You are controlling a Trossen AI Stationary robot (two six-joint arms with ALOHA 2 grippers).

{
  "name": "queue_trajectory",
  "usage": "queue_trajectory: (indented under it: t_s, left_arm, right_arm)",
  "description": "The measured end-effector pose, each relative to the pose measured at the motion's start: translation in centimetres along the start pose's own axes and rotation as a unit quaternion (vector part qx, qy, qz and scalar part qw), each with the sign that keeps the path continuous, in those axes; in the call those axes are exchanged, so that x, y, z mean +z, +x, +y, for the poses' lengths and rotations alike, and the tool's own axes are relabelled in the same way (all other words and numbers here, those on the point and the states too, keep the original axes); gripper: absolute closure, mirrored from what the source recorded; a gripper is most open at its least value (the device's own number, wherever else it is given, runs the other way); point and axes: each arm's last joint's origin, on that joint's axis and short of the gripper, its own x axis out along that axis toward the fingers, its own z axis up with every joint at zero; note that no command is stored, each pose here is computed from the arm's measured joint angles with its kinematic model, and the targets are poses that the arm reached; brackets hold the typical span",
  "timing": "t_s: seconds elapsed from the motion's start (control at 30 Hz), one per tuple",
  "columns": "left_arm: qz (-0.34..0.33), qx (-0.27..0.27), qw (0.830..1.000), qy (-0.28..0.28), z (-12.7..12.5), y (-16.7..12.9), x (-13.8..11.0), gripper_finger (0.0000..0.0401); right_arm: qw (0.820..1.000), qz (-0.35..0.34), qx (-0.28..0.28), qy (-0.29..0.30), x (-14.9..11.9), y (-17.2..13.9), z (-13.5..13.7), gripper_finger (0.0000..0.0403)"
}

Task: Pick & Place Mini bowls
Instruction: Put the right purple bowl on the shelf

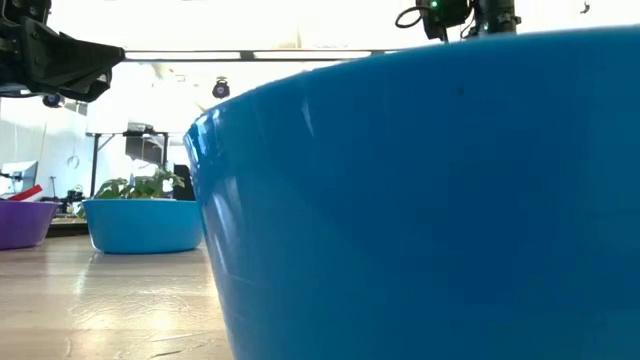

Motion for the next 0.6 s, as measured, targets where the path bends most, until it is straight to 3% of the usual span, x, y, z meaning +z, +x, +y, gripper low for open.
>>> queue_trajectory:
  t_s: [0.6]
  left_arm:
    - [0.000, 0.000, 1.000, 0.000, 0.00, 0.00, 0.00, 0.0401]
  right_arm:
    - [0.998, -0.030, -0.056, 0.016, 0.16, 0.19, -0.27, 0.0394]
